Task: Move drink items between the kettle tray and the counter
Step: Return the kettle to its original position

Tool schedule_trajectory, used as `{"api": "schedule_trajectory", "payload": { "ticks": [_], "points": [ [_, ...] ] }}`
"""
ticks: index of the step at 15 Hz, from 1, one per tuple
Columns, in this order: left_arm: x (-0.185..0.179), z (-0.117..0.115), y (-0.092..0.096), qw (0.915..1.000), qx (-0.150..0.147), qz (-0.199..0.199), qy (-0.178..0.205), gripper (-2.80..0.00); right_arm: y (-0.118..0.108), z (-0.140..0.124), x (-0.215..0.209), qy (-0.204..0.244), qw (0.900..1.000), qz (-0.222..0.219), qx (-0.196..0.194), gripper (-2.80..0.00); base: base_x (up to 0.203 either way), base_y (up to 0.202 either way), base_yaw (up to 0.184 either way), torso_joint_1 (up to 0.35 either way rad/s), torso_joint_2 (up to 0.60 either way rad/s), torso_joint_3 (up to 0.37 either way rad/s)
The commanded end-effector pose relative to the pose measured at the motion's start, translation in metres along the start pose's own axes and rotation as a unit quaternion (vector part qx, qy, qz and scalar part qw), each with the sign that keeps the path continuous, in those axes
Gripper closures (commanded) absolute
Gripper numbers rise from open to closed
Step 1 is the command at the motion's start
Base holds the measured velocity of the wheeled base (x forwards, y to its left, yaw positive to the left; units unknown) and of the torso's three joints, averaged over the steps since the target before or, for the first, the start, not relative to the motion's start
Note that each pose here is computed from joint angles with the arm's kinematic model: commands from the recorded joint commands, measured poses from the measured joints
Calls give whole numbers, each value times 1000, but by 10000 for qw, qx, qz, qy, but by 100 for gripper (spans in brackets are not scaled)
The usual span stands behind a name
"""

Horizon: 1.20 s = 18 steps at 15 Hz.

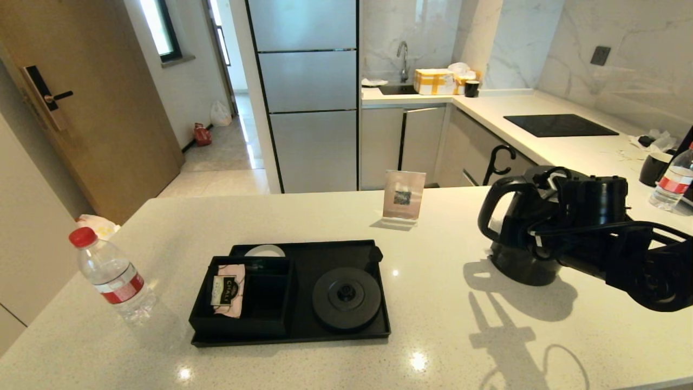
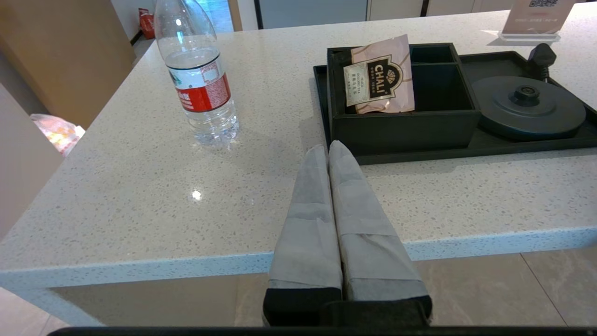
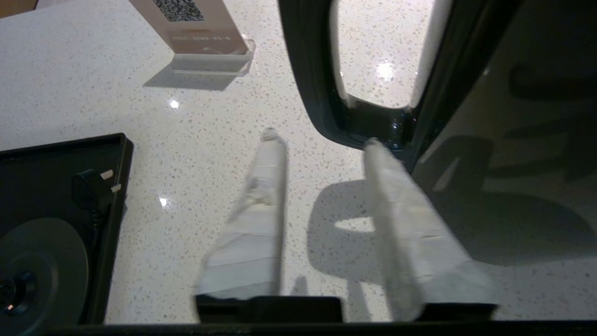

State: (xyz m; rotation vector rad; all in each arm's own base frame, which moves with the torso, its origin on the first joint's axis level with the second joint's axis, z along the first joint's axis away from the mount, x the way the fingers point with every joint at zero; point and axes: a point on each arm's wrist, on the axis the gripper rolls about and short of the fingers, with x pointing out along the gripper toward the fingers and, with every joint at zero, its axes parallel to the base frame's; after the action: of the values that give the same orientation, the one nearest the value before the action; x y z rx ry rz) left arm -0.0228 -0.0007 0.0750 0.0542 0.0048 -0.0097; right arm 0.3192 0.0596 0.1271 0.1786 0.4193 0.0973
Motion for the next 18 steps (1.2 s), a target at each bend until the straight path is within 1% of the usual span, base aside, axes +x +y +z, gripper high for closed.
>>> {"api": "schedule_trajectory", "payload": {
  "ticks": [1,6,12,13,15,18],
  "points": [
    [0,0,0,10000,-3,2,-9,0,0,3,5,-55,10000,-21,19,-280,0,0,0,0,0,0],
    [0,0,0,10000,-3,2,-2,0,0,-2,16,21,10000,-63,-3,-280,0,0,0,0,0,0],
    [0,0,0,10000,5,2,-2,0,7,-6,30,-78,9999,-136,-27,-280,0,0,0,0,0,0],
    [0,0,0,10000,-3,2,-2,0,8,-6,31,-113,9998,-145,-18,-280,0,0,0,0,0,0],
    [0,0,0,10000,-3,2,-2,0,16,-3,41,-359,9990,-264,34,-280,0,0,0,0,0,0],
    [0,0,0,10000,-3,2,-3,0,20,-4,46,-390,9988,-283,53,-280,0,0,0,0,0,0]
  ]
}}
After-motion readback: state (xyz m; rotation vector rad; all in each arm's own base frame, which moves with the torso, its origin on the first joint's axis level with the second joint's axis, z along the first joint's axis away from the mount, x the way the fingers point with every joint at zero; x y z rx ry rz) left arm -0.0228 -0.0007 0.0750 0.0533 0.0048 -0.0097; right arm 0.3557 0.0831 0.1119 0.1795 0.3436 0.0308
